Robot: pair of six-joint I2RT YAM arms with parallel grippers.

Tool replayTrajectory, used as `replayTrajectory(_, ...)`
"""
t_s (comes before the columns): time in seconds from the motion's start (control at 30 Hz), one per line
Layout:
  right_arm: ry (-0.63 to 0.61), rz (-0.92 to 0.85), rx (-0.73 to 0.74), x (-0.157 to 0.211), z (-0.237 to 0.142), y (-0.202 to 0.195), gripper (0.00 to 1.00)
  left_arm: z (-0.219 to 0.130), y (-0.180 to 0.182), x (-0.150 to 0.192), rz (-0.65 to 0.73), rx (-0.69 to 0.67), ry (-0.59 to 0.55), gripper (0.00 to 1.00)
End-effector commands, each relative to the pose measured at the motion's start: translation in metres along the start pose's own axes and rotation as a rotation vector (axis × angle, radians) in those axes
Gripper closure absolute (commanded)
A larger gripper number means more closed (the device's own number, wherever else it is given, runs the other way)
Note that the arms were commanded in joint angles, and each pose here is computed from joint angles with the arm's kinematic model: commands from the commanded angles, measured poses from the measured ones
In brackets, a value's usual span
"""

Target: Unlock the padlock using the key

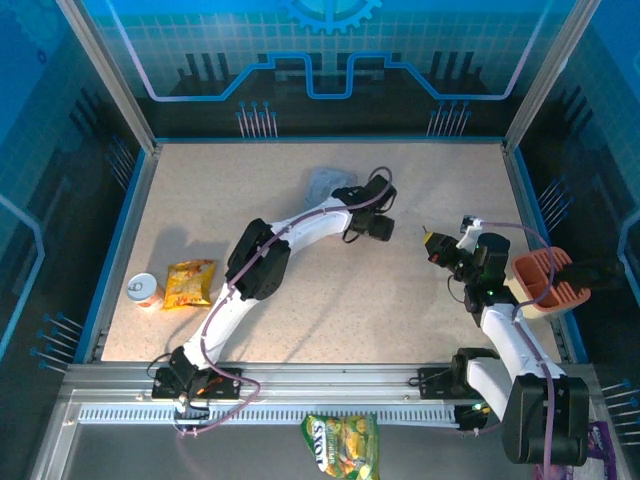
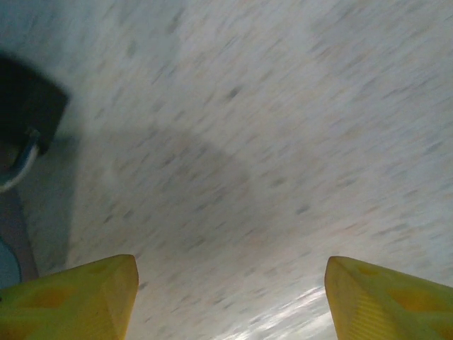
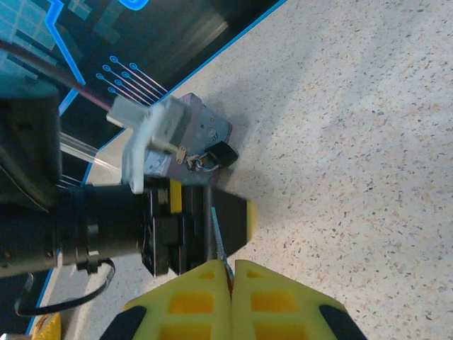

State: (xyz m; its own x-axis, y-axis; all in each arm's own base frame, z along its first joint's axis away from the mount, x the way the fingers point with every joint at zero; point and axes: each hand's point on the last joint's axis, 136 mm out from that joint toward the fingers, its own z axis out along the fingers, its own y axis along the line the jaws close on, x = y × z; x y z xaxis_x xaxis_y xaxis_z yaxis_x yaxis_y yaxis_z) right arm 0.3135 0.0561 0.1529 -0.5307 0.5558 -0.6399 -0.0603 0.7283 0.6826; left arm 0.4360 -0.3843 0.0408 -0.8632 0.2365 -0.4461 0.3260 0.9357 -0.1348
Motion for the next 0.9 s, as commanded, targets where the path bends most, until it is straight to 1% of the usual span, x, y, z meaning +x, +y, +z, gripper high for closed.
replayTrajectory(0.0, 0.007, -0.005, -0.010, 0.004, 0.000, -0.002, 1.00, -0.028, 0.037, -0.013, -0.044, -0.053, -0.071, 0.28)
replayTrajectory(0.23, 0.025, -0.002, -0.018, 0.008, 0.002, 0.000, 1.00, -0.044, 0.105, -0.002, -0.150, -0.070, -0.126, 0.27)
replayTrajectory(0.3, 0.029, -0.004, -0.020, 0.009, 0.003, 0.001, 1.00, -0.046, 0.118, -0.002, -0.168, -0.037, -0.145, 0.27)
replayTrajectory(0.4, 0.035, -0.007, -0.022, 0.011, 0.004, 0.001, 1.00, -0.046, 0.130, -0.005, -0.149, -0.001, -0.181, 0.26)
replayTrajectory(0.47, 0.042, -0.006, -0.022, 0.012, 0.005, 0.001, 1.00, -0.046, 0.132, -0.010, -0.136, 0.032, -0.205, 0.26)
replayTrajectory(0.57, 0.049, -0.006, -0.021, 0.014, 0.006, 0.001, 1.00, -0.047, 0.120, -0.018, -0.103, 0.111, -0.254, 0.26)
replayTrajectory(0.63, 0.049, -0.010, -0.023, 0.014, 0.006, 0.002, 1.00, -0.049, 0.112, -0.019, -0.130, 0.167, -0.261, 0.26)
replayTrajectory(0.73, 0.048, -0.015, -0.023, 0.014, 0.006, 0.002, 1.00, -0.053, 0.097, -0.021, -0.188, 0.266, -0.305, 0.26)
replayTrajectory(0.8, 0.051, -0.014, -0.022, 0.015, 0.006, 0.002, 1.00, -0.051, 0.096, -0.019, -0.236, 0.290, -0.318, 0.26)
replayTrajectory(0.87, 0.054, -0.017, -0.027, 0.016, 0.006, 0.003, 1.00, -0.044, 0.097, -0.018, -0.274, 0.284, -0.321, 0.27)
